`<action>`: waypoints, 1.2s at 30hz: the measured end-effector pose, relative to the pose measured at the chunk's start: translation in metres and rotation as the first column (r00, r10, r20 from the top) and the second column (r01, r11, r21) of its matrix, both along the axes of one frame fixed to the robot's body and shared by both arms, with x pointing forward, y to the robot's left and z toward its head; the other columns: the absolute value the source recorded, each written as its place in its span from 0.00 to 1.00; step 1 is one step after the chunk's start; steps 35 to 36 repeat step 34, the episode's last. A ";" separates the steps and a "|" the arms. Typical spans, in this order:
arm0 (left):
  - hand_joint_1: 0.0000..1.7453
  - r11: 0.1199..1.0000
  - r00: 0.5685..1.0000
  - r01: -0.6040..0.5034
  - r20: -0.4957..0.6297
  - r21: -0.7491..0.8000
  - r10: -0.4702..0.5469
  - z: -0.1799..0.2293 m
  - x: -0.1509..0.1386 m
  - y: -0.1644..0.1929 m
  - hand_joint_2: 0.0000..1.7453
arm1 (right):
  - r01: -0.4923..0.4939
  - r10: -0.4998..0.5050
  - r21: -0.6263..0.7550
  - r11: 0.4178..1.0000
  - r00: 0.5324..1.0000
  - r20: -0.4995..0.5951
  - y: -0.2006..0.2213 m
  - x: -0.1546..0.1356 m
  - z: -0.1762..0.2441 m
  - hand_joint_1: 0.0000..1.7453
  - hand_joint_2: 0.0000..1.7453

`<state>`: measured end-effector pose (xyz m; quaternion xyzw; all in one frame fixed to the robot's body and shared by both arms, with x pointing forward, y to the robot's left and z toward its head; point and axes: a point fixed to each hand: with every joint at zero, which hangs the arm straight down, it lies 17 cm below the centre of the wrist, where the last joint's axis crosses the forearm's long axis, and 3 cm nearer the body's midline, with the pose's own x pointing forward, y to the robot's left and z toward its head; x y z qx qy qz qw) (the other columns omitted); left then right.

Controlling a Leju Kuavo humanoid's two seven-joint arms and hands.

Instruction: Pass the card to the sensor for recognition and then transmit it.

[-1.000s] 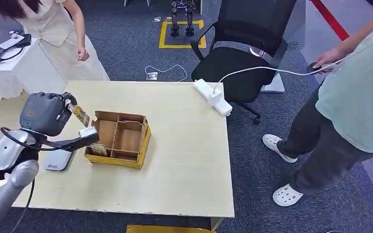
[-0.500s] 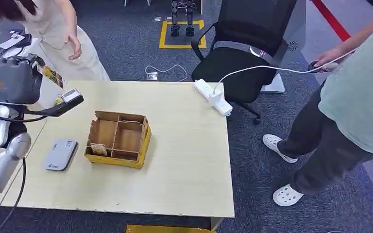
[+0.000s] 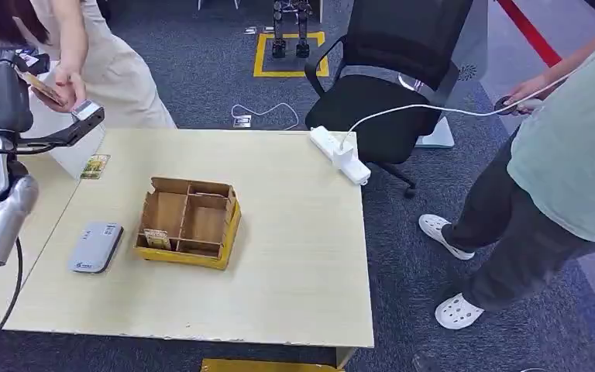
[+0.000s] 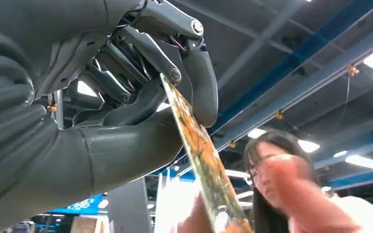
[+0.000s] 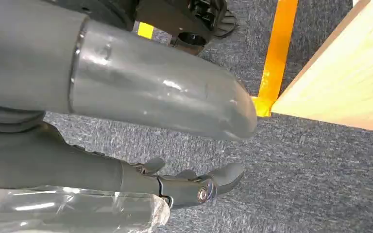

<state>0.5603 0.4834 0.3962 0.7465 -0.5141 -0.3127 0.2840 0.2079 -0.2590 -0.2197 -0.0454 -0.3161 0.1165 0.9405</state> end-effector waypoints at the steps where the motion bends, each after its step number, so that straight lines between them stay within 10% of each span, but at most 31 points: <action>1: 1.00 1.000 1.000 -0.004 -0.004 -0.001 0.004 -0.001 0.001 0.002 1.00 | 0.000 0.000 0.000 1.000 1.000 0.000 0.001 0.000 0.000 0.00 0.00; 4: 0.97 1.000 1.000 -0.015 -0.019 -0.006 0.015 -0.007 0.003 0.006 1.00 | 0.000 0.000 -0.002 1.000 1.000 -0.001 0.001 -0.001 -0.001 0.00 0.00; 5: 0.72 1.000 1.000 -0.017 -0.023 -0.008 0.016 -0.008 0.003 0.007 1.00 | 0.000 0.000 -0.001 1.000 1.000 -0.001 0.002 -0.001 -0.001 0.00 0.00; 6: 0.10 1.000 1.000 -0.016 -0.025 -0.009 0.016 -0.010 0.004 0.006 1.00 | 0.001 -0.001 0.000 1.000 1.000 -0.002 0.002 -0.002 -0.001 0.00 0.00; 9: 0.00 1.000 0.999 -0.018 -0.032 -0.015 0.017 -0.012 0.006 0.007 1.00 | -0.001 0.001 0.004 1.000 1.000 -0.001 0.004 -0.002 -0.001 0.00 0.00; 21: 0.00 0.999 0.998 -0.037 -0.049 -0.022 0.036 -0.012 0.006 0.019 1.00 | 0.004 -0.004 0.017 1.000 1.000 -0.006 0.008 -0.004 -0.002 0.00 0.00; 36: 0.00 0.964 0.947 -0.264 -0.193 -0.017 0.256 -0.082 -0.055 0.140 1.00 | 0.038 -0.037 0.006 0.999 0.999 -0.029 0.003 -0.015 -0.007 0.00 0.00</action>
